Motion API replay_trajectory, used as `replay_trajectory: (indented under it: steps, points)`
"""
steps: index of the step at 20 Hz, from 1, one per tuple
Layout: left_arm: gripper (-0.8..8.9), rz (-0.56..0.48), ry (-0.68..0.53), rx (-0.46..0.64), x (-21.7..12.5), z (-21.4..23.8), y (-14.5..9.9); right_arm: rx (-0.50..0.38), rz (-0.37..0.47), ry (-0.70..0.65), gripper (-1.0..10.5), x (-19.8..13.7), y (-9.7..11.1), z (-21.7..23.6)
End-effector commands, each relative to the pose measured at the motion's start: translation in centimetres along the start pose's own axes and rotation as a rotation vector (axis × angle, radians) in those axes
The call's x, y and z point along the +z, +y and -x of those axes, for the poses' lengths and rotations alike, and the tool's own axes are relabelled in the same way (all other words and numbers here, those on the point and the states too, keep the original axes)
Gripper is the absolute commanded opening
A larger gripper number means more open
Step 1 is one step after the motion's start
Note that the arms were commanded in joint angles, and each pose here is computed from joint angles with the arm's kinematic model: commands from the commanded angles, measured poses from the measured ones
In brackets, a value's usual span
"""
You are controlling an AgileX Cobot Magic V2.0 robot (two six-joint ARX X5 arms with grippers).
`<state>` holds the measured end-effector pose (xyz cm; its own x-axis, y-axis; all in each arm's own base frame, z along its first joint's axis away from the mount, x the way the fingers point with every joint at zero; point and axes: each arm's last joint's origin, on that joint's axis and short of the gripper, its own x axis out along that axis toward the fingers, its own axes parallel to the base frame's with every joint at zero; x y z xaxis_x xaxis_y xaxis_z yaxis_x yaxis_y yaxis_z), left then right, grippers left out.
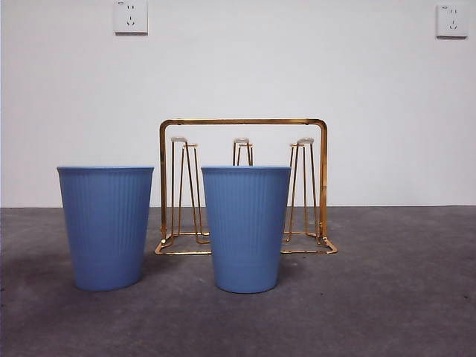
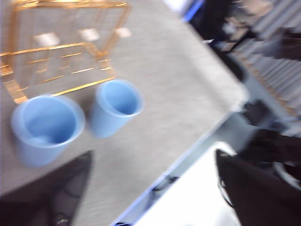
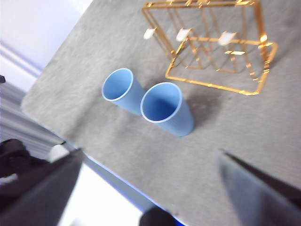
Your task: Pick up cup 1,put cup 1 in the cup rack,pick up cup 2,put cup 2 in the cup rack
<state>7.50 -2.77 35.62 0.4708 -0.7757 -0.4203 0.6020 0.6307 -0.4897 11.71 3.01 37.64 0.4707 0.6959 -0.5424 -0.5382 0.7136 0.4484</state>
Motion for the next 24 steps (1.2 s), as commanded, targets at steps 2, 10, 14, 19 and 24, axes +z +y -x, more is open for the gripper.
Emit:
replay_trajectory:
  steps: [2,10,14,19,24]
  points:
    - [6.11,0.010,0.015,-0.080,0.4,-0.5,-0.1,0.023,-0.052,0.100,4.4,2.0,-1.1,-3.9]
    - [6.10,0.021,0.059,-0.116,1.0,-1.5,0.2,-0.125,0.011,0.376,4.4,4.1,-1.4,-17.6]
    - [6.10,0.031,0.069,-0.115,1.1,-1.7,0.4,-0.216,0.070,0.456,4.4,4.6,-0.9,-22.5]
    - [6.10,0.034,0.071,-0.116,1.4,-2.1,0.7,-0.276,0.088,0.552,4.3,3.7,-1.4,-27.1]
    - [6.10,0.040,0.079,-0.120,1.6,-2.4,0.9,-0.295,0.066,0.621,1.2,2.6,-2.6,-29.4]
